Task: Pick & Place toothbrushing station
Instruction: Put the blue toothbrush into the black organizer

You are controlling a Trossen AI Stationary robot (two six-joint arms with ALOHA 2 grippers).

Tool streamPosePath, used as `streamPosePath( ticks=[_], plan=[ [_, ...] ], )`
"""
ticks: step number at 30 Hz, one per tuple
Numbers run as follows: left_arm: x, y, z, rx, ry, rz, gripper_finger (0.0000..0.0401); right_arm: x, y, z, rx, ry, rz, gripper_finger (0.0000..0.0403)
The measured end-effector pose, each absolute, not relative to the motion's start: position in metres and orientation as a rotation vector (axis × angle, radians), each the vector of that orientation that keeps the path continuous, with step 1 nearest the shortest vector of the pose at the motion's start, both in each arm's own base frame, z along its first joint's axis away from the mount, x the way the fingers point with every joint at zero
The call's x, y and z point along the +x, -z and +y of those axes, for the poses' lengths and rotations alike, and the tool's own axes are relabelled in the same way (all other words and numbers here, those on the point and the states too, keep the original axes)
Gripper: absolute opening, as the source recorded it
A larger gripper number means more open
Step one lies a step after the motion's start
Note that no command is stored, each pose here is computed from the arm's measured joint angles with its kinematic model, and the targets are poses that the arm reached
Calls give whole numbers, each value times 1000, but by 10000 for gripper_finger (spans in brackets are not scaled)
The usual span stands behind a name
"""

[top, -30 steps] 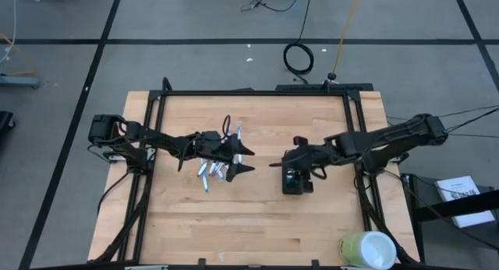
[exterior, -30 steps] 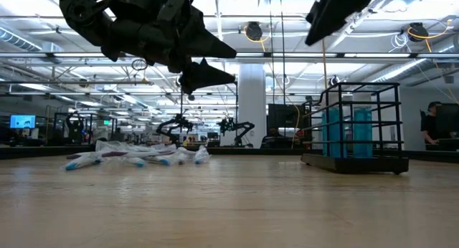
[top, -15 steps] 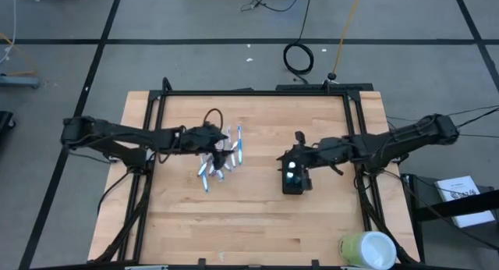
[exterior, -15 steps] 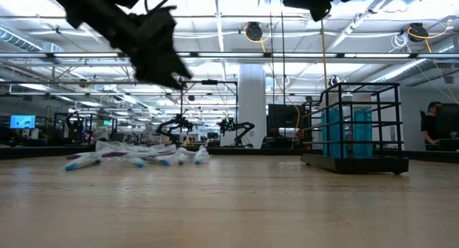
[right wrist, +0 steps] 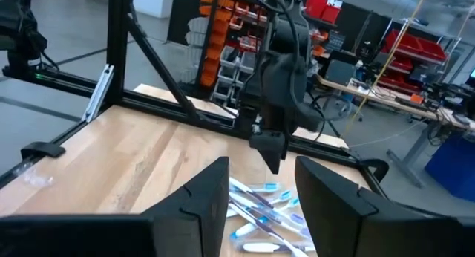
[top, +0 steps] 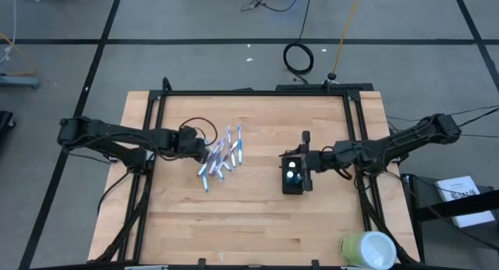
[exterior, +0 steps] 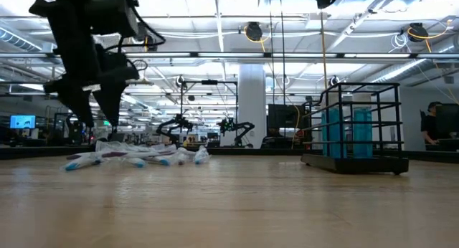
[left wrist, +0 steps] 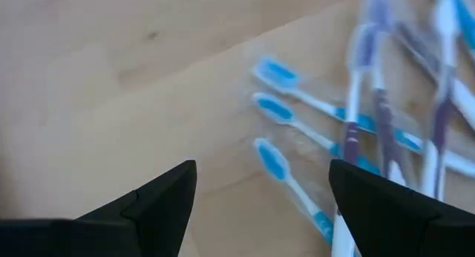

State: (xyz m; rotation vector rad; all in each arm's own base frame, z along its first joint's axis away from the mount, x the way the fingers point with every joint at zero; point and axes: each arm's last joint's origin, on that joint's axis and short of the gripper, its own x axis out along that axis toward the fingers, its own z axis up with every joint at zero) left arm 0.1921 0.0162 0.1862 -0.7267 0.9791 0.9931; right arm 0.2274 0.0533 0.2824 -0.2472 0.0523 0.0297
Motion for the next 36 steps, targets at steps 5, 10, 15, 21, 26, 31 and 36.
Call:
streamPosePath(
  ticks=[5,10,15,21,26,31,36],
  plan=[
    [197,-173,14,-782,-1101,992,310,227,-282,53,-266,-31,52,146],
    [203,-156,13,-778,-1164,1054,310,227,-281,54,-269,-36,64,146],
    [211,-141,11,-849,-1157,1111,310,226,-281,57,-270,-51,63,146],
    [222,-134,4,-954,-1084,1116,310,225,-282,62,-269,-72,53,146],
    [221,-132,-2,-975,-1115,1118,310,224,-282,64,-268,-82,47,146],
    [213,-132,-4,-959,-1165,1198,310,224,-283,65,-266,-82,41,146],
    [199,-135,5,-813,-1298,1232,310,224,-283,65,-266,-82,41,146]
  ],
)
